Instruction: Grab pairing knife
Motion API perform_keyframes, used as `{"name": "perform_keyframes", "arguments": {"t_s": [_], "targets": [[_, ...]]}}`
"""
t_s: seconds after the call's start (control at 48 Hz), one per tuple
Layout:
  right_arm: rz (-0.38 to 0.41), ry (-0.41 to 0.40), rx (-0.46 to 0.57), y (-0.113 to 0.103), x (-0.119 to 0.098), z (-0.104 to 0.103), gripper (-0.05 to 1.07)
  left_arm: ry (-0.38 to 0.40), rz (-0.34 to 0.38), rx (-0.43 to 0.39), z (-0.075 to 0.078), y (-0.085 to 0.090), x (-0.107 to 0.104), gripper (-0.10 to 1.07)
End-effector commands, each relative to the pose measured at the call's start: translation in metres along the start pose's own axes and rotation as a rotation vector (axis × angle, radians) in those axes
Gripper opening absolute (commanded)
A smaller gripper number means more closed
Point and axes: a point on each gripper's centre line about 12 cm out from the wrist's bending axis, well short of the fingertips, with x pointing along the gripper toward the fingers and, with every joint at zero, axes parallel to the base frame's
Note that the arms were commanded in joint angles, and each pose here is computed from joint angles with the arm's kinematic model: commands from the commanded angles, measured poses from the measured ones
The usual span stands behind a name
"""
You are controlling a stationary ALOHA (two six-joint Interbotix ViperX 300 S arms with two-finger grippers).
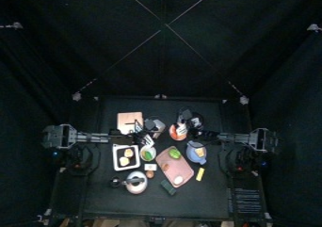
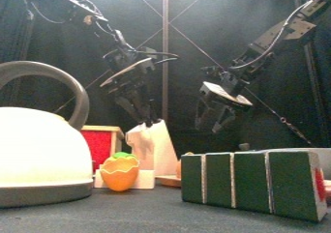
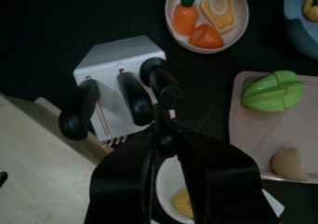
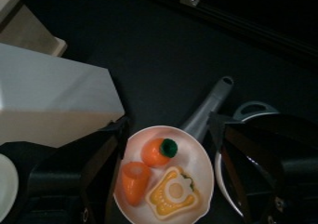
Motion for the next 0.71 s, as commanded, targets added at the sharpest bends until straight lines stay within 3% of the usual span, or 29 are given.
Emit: {"name": "perform_keyframes", "arguments": {"t_s": [0.0,0.375,0.688], "targets": [[0.018,-0.031,0.011,0.0045,-0.0042,0.0122,0.98,-0.041,-0.017,-0.014,0.0155,-0.0034,-0.0081,0.62],[0.016,-0.026,0.007,0.0047,-0.0031,0.0103,0.98,-0.037,-0.017,-0.017,0.0142,-0.0031,-0.0077,0.63],[0.026,-0.022,0.004,0.006,-0.0018,0.0096,0.98,-0.039,-0.017,-0.022,0.016,-0.0035,-0.0073,0.78]]}}
